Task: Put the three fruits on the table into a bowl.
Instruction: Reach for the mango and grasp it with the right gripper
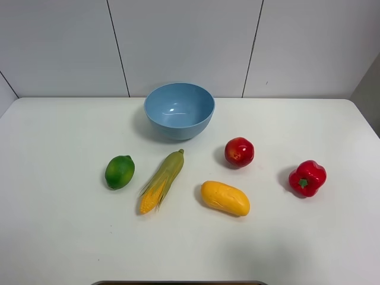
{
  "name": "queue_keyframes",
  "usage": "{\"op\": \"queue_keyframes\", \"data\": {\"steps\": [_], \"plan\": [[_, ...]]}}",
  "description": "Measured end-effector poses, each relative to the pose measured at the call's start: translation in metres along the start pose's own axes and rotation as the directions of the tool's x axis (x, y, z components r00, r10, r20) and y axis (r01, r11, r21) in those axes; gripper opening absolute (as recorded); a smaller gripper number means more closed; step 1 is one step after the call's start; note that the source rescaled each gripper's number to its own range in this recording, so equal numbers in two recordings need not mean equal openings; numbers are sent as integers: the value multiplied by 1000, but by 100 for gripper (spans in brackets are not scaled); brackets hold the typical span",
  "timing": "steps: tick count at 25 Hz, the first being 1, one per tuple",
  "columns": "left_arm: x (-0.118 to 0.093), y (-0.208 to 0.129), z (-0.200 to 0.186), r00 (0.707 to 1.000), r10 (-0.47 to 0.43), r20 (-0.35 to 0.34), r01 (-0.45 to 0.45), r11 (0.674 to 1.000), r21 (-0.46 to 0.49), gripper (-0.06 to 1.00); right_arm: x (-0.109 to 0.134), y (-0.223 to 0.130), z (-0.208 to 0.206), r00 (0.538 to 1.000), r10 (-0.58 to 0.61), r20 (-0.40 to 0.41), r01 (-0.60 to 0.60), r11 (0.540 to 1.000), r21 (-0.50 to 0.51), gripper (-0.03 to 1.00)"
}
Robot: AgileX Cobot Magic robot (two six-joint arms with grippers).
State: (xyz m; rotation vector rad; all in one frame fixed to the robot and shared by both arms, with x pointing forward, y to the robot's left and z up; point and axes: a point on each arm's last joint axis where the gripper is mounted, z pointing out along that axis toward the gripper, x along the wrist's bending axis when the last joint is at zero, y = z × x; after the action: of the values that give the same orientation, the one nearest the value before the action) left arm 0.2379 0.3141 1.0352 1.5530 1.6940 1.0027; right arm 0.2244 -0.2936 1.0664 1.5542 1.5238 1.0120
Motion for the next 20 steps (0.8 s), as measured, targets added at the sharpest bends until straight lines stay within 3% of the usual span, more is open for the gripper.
{"op": "queue_keyframes", "data": {"steps": [20], "plan": [[0,0,0,1000,0,0,0,1000,0,100,0,0,0,1000,0,0,0,1000,0,100]]}}
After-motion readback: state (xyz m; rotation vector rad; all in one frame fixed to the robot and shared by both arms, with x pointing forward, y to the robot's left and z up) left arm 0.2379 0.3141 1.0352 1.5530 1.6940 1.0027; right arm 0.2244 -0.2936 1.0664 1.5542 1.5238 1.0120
